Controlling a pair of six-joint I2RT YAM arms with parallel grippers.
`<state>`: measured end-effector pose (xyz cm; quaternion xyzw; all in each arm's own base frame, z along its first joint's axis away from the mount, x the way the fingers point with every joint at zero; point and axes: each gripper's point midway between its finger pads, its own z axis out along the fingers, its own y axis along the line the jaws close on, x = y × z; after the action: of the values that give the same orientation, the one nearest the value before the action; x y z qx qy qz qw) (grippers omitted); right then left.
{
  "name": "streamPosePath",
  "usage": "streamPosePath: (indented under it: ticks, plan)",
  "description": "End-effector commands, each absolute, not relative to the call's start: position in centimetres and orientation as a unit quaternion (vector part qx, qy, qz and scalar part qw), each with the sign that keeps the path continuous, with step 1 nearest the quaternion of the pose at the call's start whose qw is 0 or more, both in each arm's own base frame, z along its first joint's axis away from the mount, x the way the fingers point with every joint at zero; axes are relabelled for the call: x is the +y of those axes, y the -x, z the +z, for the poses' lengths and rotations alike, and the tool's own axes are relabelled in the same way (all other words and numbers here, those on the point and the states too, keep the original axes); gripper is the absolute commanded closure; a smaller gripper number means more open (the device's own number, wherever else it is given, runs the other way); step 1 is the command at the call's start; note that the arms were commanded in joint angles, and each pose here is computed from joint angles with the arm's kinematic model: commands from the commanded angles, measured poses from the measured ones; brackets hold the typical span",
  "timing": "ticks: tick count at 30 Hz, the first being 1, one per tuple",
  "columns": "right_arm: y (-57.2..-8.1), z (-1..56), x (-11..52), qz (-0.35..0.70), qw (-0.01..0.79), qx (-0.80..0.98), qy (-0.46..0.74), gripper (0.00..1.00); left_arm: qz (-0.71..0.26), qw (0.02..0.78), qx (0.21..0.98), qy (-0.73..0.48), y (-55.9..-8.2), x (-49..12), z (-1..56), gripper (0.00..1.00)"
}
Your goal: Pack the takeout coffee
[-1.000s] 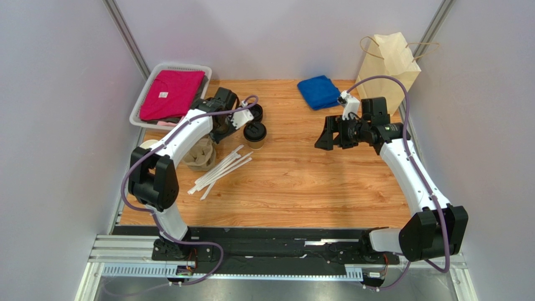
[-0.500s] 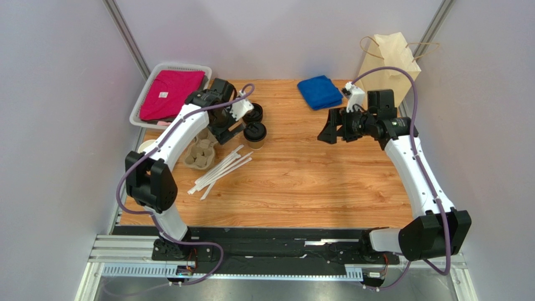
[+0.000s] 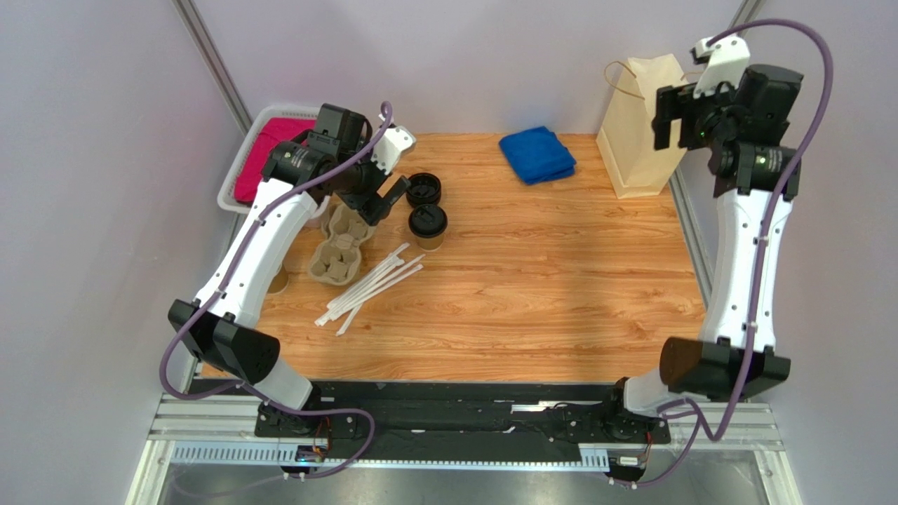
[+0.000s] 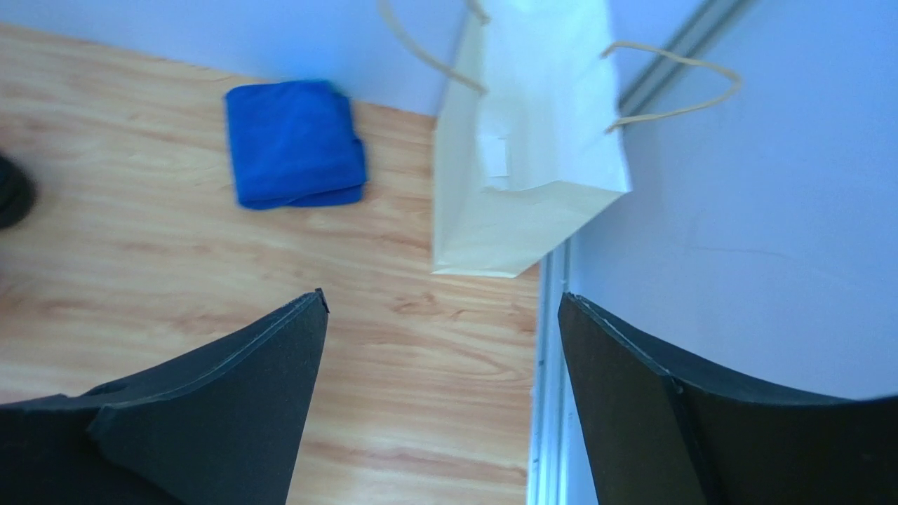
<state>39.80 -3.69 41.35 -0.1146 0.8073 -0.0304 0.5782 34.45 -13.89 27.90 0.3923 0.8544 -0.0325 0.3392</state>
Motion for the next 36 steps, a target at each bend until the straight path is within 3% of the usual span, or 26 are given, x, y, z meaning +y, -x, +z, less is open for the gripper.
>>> streamPosePath:
  ticks: [1,13,27,34,35,36]
  plan:
    - [-44.1,39.5,-9.5,-0.085,0.551,0.823,0.105,0.14,-0.057,0.348,0.857,-0.377,-33.5,-14.2,28.4,0.06]
    - [-52.1,37.0,-11.2,-0.044,0.553,0.823,0.122,0.18,-0.045,0.341,0.86,-0.376,-33.5,-13.7,27.1,0.06]
    - [-56.0,32.1,-9.8,-0.063,0.517,0.836,0.173,0.35,-0.024,0.337,0.866,-0.369,-34.3,-13.0,26.6,0.06]
    - [-55.7,30.9,-9.4,-0.066,0.499,0.846,0.177,0.6,-0.02,0.339,0.866,-0.366,-34.4,-12.7,26.9,0.06]
    - [-55.5,30.7,-9.3,-0.062,0.496,0.849,0.172,0.72,-0.02,0.342,0.865,-0.366,-34.5,-12.7,27.0,0.06]
    - [-55.0,31.5,-9.0,-0.062,0.501,0.846,0.171,0.77,-0.02,0.342,0.865,-0.367,-34.5,-12.7,27.1,0.06]
